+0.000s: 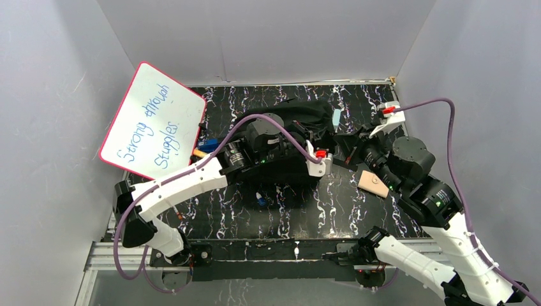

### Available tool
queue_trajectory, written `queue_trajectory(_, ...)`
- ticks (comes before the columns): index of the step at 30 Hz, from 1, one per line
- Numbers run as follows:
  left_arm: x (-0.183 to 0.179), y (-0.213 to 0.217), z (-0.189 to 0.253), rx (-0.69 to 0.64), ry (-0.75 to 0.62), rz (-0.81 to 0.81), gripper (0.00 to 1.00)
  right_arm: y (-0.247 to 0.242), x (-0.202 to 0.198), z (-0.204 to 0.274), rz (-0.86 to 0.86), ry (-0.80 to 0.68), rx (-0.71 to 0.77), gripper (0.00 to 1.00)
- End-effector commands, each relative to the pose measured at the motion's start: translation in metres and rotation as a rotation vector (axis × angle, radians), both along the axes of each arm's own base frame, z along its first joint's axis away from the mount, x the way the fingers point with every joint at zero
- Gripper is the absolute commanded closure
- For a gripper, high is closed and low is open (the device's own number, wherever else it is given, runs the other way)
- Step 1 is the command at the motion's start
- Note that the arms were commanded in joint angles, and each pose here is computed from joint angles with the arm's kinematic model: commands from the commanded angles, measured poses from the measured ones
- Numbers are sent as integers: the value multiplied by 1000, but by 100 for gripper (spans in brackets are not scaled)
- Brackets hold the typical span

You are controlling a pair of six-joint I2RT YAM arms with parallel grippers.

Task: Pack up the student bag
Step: Zip the student bag at the center of the board.

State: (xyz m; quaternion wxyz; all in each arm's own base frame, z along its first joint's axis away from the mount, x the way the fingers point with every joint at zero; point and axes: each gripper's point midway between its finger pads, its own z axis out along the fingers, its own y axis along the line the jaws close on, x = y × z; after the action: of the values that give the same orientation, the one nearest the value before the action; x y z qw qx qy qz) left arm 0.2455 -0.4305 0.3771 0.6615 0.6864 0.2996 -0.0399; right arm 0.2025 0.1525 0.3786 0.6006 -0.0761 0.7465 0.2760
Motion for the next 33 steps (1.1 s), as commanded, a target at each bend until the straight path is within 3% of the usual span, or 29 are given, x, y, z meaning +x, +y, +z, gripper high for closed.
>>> queue_trajectory(1, -3, 25, 47, -97, -63, 47, 100, -20, 0, 31, -98, -80, 103, 100)
queue_trajectory(13, -4, 27, 79, -147, -105, 47, 100, -14, -2, 13, -77, -19, 112, 100)
queue_trajectory(33, 21, 33, 90, -181, -125, 193, 100, 4, -16, -118, -61, 363, 65, 100)
